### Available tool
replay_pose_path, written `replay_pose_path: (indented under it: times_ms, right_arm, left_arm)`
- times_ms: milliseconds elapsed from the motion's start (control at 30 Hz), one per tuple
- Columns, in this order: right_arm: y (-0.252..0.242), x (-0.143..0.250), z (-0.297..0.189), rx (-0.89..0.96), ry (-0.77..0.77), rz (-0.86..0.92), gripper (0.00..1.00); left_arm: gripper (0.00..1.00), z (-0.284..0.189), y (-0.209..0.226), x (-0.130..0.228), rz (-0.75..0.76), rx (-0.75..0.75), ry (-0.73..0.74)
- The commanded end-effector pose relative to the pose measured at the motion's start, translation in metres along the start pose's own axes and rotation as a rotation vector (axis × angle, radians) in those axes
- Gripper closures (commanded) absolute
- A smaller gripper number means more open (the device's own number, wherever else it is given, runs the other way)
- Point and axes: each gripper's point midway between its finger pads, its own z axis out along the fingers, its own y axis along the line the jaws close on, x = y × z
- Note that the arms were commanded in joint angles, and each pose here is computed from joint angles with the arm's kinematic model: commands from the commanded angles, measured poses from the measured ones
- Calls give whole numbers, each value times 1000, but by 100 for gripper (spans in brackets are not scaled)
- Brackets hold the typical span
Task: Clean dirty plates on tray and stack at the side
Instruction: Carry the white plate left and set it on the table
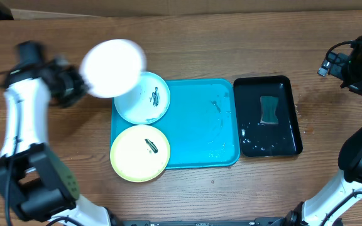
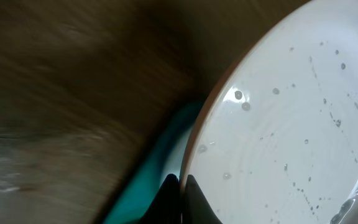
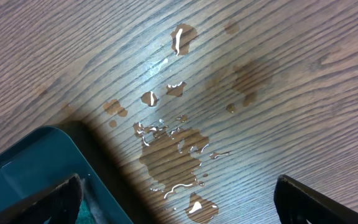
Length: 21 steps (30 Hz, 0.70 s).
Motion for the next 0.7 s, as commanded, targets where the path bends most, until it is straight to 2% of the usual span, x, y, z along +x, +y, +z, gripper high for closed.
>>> replay_pose_path:
  times_ms: [0, 67, 167, 600, 633, 667]
  right_arm:
    - [1, -4, -7, 1, -27, 1, 0]
    - [1, -4, -7, 1, -27, 1, 0]
    - [1, -4, -7, 1, -27, 2, 0]
    - [1, -4, -7, 1, -27, 1, 0]
    - [1, -4, -7, 1, -27, 1, 0]
    - [1, -4, -7, 1, -27, 1, 0]
  left_arm:
    - [96, -23, 66, -31, -99, -158, -98]
    - [96, -34, 102, -39, -180, -236, -136]
    - [96, -36, 127, -42, -240, -260, -164]
    - [96, 24, 155, -25, -199, -297, -216]
    - [95, 24, 154, -25, -197, -295, -216]
    - [80, 25, 151, -25, -195, -282, -212]
